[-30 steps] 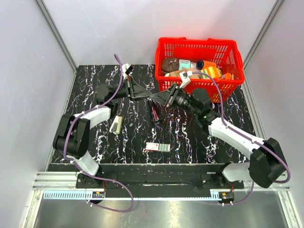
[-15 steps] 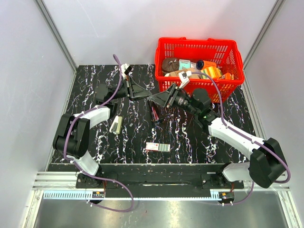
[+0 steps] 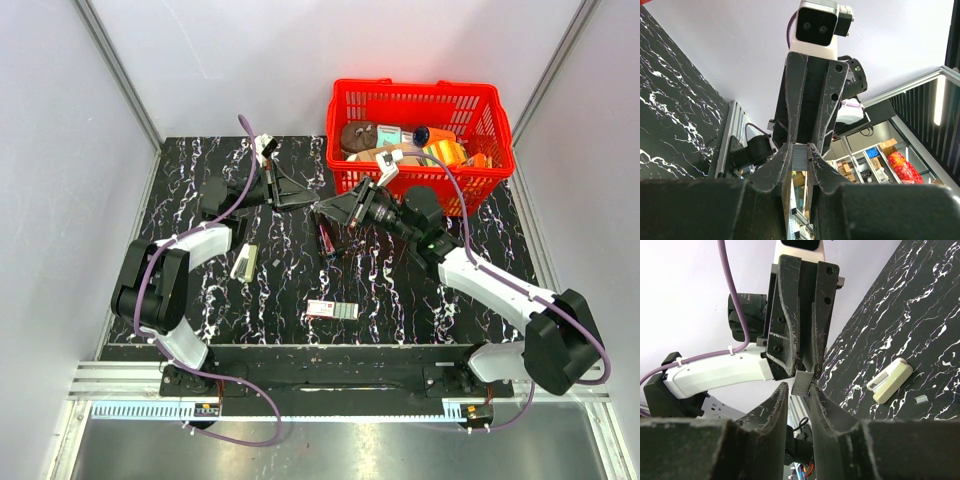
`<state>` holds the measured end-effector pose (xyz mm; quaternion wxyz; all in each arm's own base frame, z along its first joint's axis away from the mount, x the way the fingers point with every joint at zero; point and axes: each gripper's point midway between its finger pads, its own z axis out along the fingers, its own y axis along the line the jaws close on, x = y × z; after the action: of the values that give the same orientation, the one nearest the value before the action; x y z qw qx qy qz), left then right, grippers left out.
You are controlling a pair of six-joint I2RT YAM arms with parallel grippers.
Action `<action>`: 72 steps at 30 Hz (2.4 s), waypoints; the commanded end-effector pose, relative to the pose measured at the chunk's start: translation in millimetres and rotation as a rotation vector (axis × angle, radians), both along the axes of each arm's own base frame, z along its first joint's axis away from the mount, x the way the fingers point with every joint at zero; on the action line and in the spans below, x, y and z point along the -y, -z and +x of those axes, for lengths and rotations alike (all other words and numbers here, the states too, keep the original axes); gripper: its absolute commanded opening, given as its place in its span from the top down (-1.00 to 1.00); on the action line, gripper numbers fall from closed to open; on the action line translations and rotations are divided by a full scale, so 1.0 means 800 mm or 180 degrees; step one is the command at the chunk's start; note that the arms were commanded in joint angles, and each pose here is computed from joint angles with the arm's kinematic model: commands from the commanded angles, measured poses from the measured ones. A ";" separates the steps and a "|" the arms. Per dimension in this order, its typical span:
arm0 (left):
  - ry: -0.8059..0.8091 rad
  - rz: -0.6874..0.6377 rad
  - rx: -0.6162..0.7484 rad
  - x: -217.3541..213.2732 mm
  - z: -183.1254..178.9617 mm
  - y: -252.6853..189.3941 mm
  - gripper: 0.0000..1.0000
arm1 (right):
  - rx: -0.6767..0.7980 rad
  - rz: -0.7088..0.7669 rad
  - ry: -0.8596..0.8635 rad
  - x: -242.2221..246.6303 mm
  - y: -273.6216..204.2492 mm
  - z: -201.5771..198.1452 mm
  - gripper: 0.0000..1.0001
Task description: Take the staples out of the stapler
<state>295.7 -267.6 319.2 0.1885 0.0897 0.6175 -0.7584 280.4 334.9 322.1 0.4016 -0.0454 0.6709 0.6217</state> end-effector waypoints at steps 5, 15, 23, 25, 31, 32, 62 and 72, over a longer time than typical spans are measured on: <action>-0.0081 -0.0070 0.0285 -0.004 -0.006 -0.014 0.77 | 0.0191 0.0171 -0.0108 -0.002 -0.025 -0.007 0.60; -0.0197 0.0634 0.0386 -0.006 0.013 0.024 0.15 | 0.0003 -0.0268 -0.0040 0.002 -0.002 -0.005 0.98; -0.0702 0.1871 0.1343 -0.045 0.041 0.083 -0.22 | -0.0610 -0.1112 0.0077 0.037 0.094 -0.029 1.00; -0.0730 0.2243 0.1533 -0.049 0.043 0.113 -0.21 | -0.0801 -0.1299 0.0093 0.049 0.116 -0.039 1.00; -0.0584 0.3457 0.2425 -0.043 0.029 0.210 -0.08 | -0.1453 -0.1877 0.0057 0.083 0.184 -0.084 1.00; -0.0567 0.3558 0.2583 -0.038 0.026 0.218 -0.08 | -0.1537 -0.1937 0.0065 0.088 0.194 -0.092 1.00; 0.0097 0.4890 0.3246 -0.002 -0.010 0.354 0.09 | -0.1888 -0.2639 0.0621 0.117 0.274 -0.132 1.00; 0.0321 0.4926 0.3203 -0.010 -0.048 0.367 0.10 | -0.1870 -0.2617 0.0678 0.126 0.272 -0.137 1.00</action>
<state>269.5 -263.5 22.1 0.2900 0.5384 0.7911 -0.0143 172.2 239.2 105.1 0.1972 0.0387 0.9449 0.2582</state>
